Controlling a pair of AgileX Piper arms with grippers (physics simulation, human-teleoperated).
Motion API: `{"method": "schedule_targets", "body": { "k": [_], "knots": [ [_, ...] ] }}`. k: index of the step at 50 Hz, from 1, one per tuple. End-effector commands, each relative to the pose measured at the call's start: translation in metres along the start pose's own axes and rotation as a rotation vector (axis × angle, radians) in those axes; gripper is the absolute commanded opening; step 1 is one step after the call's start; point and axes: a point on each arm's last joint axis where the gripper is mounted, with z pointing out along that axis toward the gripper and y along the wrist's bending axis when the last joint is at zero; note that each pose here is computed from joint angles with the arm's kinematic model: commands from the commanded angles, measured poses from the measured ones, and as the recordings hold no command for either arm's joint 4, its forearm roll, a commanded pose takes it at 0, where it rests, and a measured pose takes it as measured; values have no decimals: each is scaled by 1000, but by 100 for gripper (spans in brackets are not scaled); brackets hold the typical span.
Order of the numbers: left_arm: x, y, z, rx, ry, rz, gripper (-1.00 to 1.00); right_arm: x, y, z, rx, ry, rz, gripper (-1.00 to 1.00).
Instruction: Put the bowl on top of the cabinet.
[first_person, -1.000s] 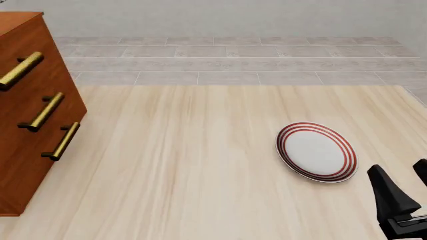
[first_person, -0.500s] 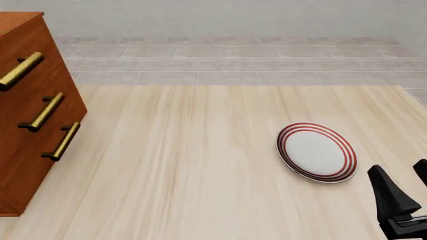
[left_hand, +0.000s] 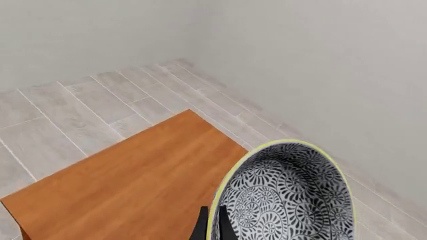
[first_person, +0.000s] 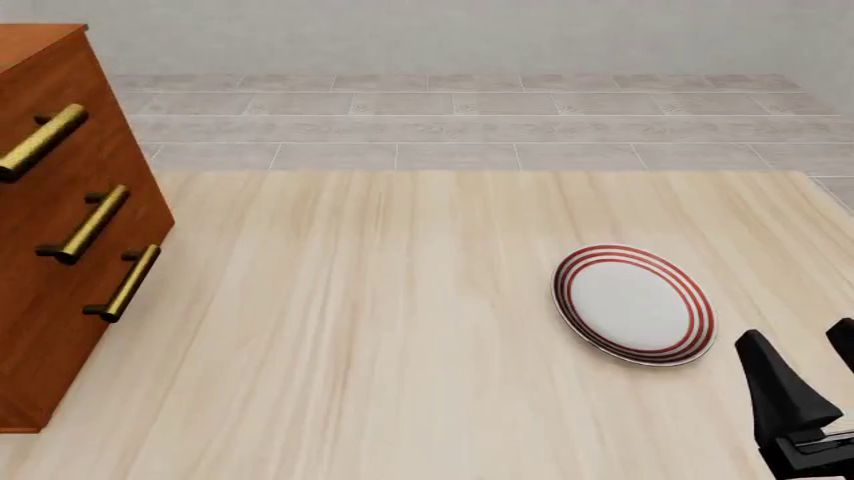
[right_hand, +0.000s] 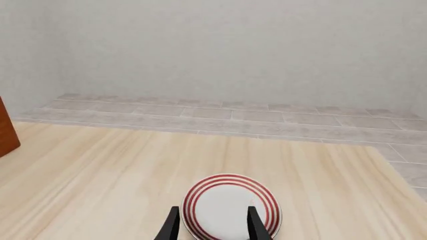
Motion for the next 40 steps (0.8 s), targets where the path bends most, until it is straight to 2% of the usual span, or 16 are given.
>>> {"method": "schedule_targets", "body": {
  "k": [1, 10, 22, 40],
  "knots": [
    [0, 13, 17, -43, -17, -21, -100, 0, 0, 0, 0, -3, -1, 100],
    [-3, 19, 28, -67, -20, -27, -100, 0, 0, 0, 0, -3, -1, 100],
    [3, 30, 45, -102, -8, -29, -100, 0, 0, 0, 0, -4, -1, 100],
    [17, 35, 57, -108, 26, -4, -100, 0, 0, 0, 0, -4, -1, 100]
  ]
}}
